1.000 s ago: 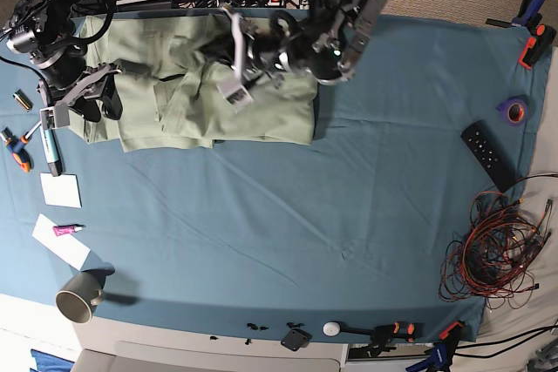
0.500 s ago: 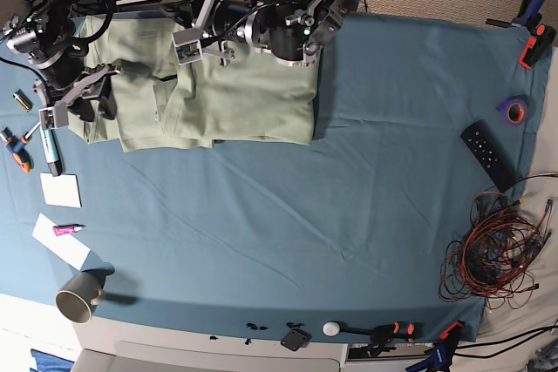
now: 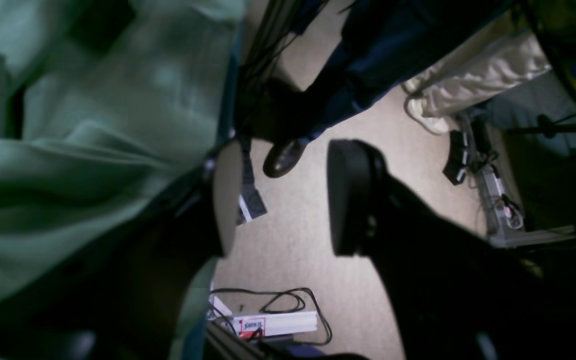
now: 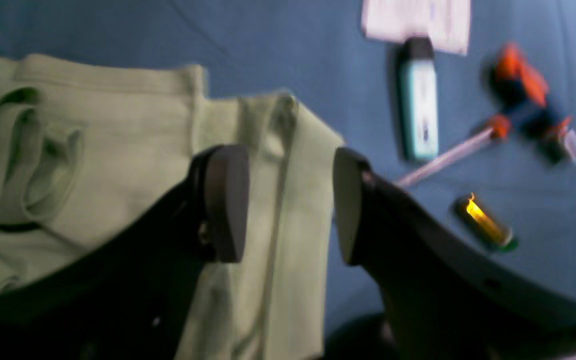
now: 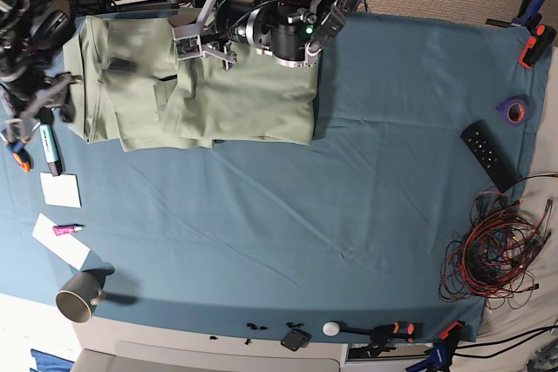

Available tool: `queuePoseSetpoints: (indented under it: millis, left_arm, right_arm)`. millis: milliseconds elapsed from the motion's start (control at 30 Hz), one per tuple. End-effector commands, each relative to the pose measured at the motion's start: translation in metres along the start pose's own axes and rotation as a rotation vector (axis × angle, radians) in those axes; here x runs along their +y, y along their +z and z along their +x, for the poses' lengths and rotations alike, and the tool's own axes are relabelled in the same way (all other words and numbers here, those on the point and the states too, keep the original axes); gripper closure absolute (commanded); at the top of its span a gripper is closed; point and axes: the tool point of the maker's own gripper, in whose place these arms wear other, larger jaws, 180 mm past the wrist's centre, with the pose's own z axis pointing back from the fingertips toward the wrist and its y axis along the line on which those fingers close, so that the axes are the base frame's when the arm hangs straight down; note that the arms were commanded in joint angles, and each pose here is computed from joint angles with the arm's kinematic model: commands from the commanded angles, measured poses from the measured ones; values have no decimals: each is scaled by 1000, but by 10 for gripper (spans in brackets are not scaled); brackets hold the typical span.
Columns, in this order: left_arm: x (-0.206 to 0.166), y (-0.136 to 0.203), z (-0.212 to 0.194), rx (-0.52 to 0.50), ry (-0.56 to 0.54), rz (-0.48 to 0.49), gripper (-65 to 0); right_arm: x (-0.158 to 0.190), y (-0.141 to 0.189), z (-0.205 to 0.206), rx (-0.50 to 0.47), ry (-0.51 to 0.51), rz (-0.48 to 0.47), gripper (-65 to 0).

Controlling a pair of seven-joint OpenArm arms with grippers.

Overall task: Fold the T-shirt properly
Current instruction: 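Lift the left gripper off the bundle and hold the strip end with the right gripper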

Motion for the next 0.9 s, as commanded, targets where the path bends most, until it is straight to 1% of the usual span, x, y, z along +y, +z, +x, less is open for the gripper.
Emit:
queuePoseSetpoints:
  millis: [0,33,100,167,267,367,467,867]
  left_arm:
    - [-5,1,18,-63,-19,-19,-286]
    - [-5,1,18,-64,-19,-19,-286]
    - [-5,1,19,-69,-19,-19,-286]
    - [-5,1,20,-72,-19,-19,-286]
    - [-5,1,19,-70,-19,-19,-286]
    - [-5,1,20,-71,-19,-19,-286]
    - [-5,1,20,-71,-18,-19,-286]
    - [-5,1,20,-75,-19,-19,-286]
  right_arm:
    - [-15,6,15,-44,-29,-6,-277]
    - [-20,5,13,-48,-89,26,-277]
    - [-23,2,10,-57,-199,120,-277]
    - [-25,-2,3,-48,-296,198,-278]
    - [-28,-10,-18,-8,-391,237,-345]
    - [-28,-19,-39,35,-467,257,-356]
    - [-27,-22,-48,55,-498,263,-356]
    - [-26,-22,-50,67,-497,267,-356]
